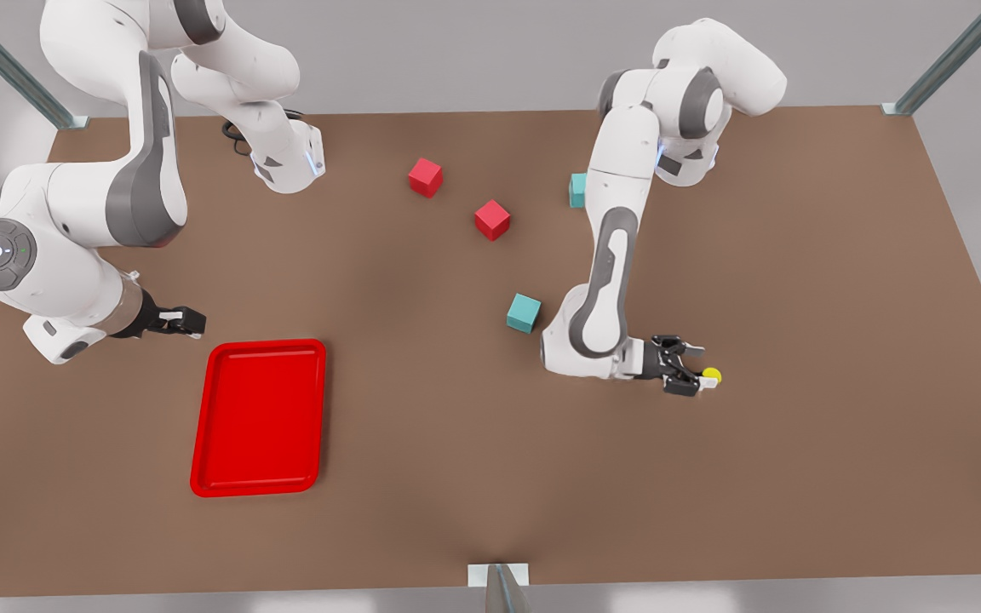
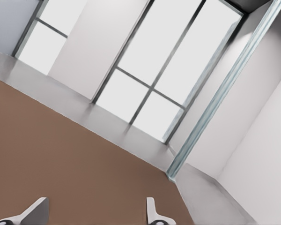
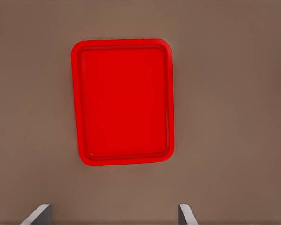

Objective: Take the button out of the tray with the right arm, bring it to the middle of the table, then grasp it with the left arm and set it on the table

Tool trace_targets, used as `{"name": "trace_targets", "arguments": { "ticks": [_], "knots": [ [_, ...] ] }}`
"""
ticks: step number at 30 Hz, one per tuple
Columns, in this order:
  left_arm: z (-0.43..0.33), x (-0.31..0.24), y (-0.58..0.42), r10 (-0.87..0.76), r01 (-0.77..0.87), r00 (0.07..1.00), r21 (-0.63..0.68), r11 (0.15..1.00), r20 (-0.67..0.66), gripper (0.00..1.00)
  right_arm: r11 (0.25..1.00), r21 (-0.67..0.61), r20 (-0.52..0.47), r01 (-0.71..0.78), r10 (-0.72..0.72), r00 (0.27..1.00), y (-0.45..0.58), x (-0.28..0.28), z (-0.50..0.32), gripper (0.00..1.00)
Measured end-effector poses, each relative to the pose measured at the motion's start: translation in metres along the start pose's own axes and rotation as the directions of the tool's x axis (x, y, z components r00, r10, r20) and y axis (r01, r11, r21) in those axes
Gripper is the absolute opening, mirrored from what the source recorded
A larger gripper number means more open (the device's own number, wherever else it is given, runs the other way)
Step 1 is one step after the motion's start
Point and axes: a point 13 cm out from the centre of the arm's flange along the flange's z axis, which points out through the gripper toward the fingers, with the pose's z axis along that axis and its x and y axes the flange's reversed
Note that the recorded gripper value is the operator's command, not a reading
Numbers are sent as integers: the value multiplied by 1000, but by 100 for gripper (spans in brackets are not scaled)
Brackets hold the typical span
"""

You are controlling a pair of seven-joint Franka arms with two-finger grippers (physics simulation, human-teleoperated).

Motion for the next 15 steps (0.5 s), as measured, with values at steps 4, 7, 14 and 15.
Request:
{"name": "trace_targets", "arguments": {
  "ticks": [4, 7, 14, 15],
  "knots": [
    [11, -57, -68, 80, -205, 937, -350, 914, -339, 100, 1000, -1, 0, 1, -1, 1000, 0, 0, 0, 100],
    [54, -121, -112, -122, -480, 591, -469, 741, -797, 100, 1000, -1, -1, -3, 3, 1000, -2, 0, 0, 100],
    [22, -277, -75, 279, -623, -99, 278, 731, -955, 100, 1000, 0, -3, -5, 5, 1000, -3, 0, 1, 100],
    [14, -274, -73, 355, -611, -155, 372, 699, -922, 100, 1000, 0, -4, -4, 4, 1000, -3, 1, 1, 100]
  ]
}}
